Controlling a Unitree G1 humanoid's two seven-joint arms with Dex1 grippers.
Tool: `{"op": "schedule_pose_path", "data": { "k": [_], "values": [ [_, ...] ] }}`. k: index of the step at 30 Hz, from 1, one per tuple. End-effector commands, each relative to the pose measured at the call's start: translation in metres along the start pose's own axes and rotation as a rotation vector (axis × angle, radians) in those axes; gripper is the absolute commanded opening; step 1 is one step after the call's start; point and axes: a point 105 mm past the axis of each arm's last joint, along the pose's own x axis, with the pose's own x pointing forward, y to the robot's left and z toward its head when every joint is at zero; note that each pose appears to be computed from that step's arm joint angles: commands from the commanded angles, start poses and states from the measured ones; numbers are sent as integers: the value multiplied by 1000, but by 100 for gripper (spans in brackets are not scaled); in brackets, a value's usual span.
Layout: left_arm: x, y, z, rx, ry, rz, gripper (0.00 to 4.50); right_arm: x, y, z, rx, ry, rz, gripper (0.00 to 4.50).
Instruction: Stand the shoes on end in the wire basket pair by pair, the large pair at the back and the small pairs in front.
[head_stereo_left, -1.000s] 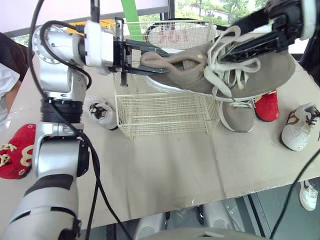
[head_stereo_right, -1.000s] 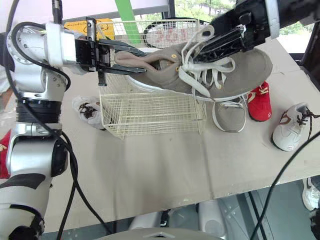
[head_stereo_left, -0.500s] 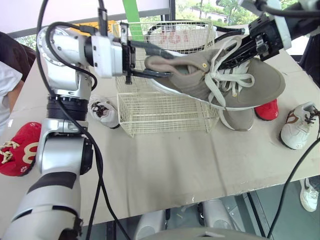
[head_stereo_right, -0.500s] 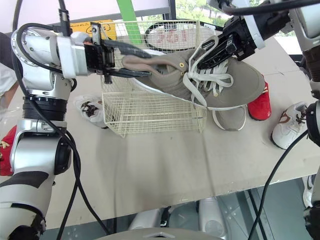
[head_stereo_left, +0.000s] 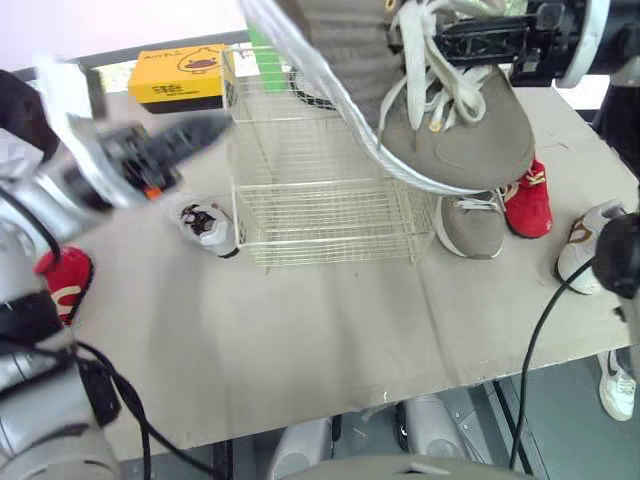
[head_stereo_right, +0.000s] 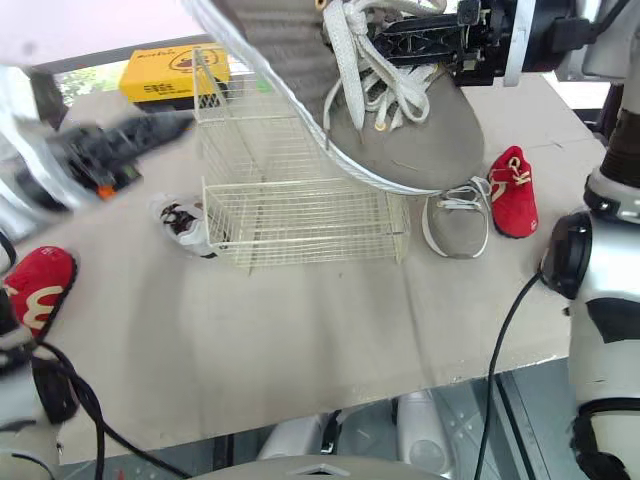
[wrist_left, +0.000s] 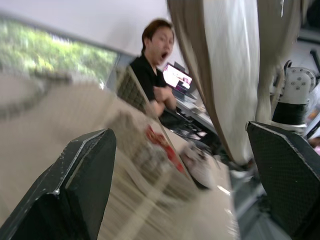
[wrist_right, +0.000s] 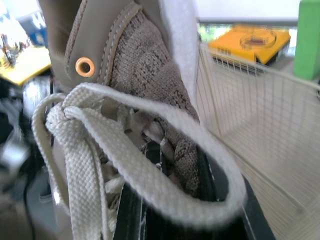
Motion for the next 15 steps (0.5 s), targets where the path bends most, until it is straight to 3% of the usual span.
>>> {"op": "schedule_pose_path", "data": {
  "k": [1, 8, 15],
  "values": [
    [20, -33, -14, -74, -73, -124, 448, 1, 20, 7, -58, -95, 23, 0],
    [53, -44, -15, -253, -231, -193, 448, 14, 29, -13, -40, -118, 68, 0],
    [75, -42, -20, -230, -209, -178, 448, 17, 35, -30, -29, -90, 87, 0]
  ]
}}
